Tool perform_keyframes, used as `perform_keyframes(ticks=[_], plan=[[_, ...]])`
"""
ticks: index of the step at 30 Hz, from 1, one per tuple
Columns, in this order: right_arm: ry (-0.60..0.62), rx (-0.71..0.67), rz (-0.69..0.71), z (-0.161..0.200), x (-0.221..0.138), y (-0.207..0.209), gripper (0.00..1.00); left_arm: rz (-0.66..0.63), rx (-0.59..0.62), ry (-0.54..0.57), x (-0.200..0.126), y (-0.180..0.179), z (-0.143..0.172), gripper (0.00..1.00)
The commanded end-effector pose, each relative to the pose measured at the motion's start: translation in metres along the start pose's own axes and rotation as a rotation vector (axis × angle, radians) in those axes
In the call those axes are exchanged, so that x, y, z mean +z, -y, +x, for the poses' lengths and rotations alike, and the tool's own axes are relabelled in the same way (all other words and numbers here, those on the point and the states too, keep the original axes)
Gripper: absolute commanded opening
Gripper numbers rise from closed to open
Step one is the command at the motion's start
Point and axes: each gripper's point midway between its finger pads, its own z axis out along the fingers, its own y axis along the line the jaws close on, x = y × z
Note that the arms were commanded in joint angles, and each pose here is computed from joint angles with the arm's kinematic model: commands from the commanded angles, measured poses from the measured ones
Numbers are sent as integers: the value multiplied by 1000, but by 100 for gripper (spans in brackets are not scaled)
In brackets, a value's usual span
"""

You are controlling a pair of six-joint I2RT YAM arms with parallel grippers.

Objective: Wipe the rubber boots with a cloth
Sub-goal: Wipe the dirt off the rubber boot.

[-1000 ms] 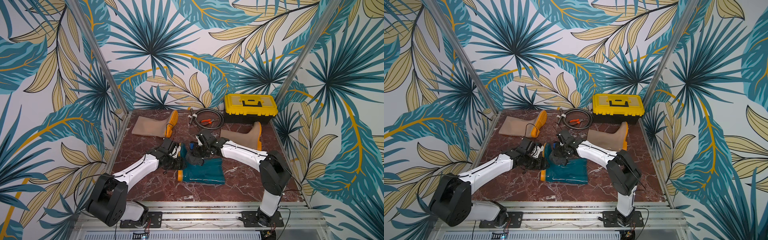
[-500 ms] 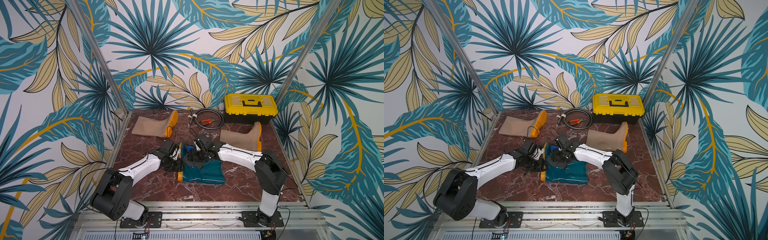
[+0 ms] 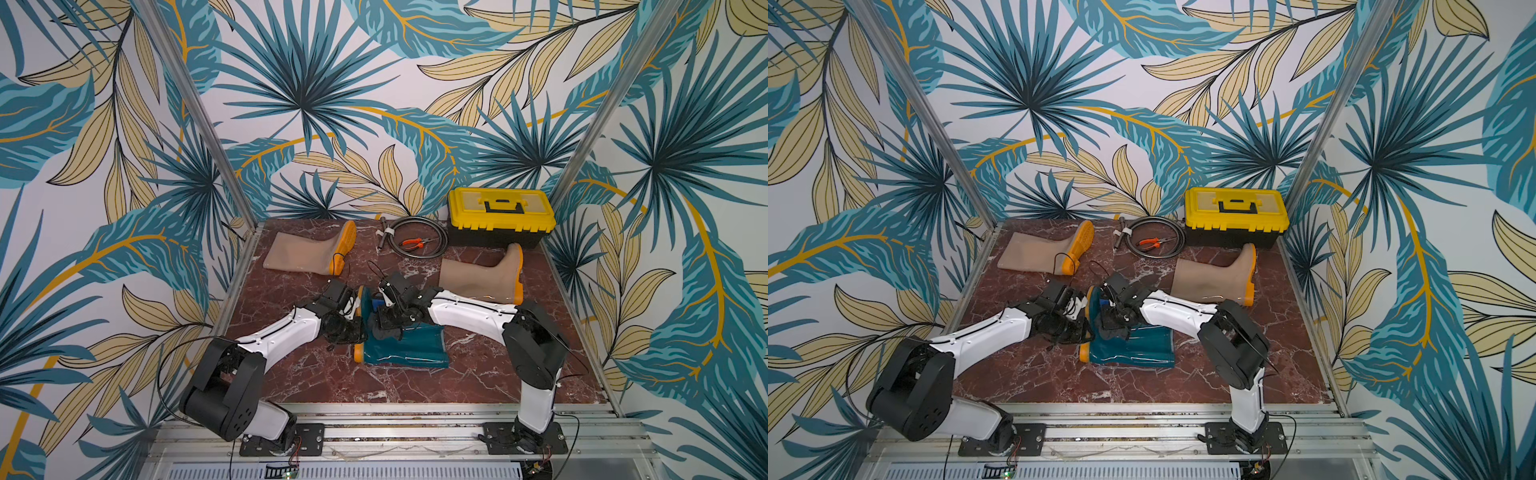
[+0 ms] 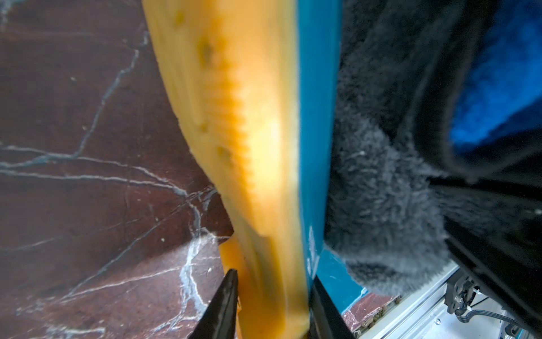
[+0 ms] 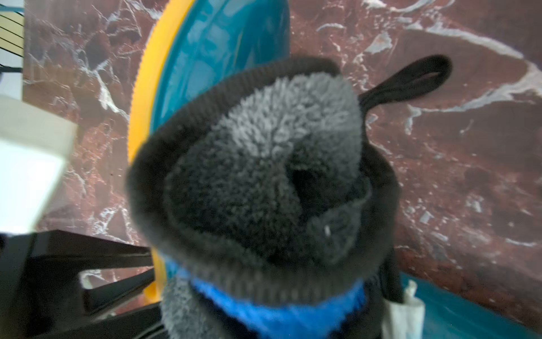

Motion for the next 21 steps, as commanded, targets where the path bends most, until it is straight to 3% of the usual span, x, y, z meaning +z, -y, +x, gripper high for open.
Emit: perform_keyframes(ticks=[1, 8, 12, 15, 21], plan=[[-152, -32, 234, 45, -7, 68, 0, 30, -16, -1, 5, 2, 2, 13], [-206, 48, 510, 79, -54, 177, 0, 43, -15, -3, 4, 5, 2, 2], [-189, 94, 580, 84, -82, 208, 0, 53, -15, -4, 4, 7, 1, 0], [-124, 125, 475, 66, -90, 183, 0, 60, -18, -3, 3, 8, 1, 0], [55, 15, 157, 9, -87, 50, 0, 74, -38, 2, 4, 11, 0, 0]])
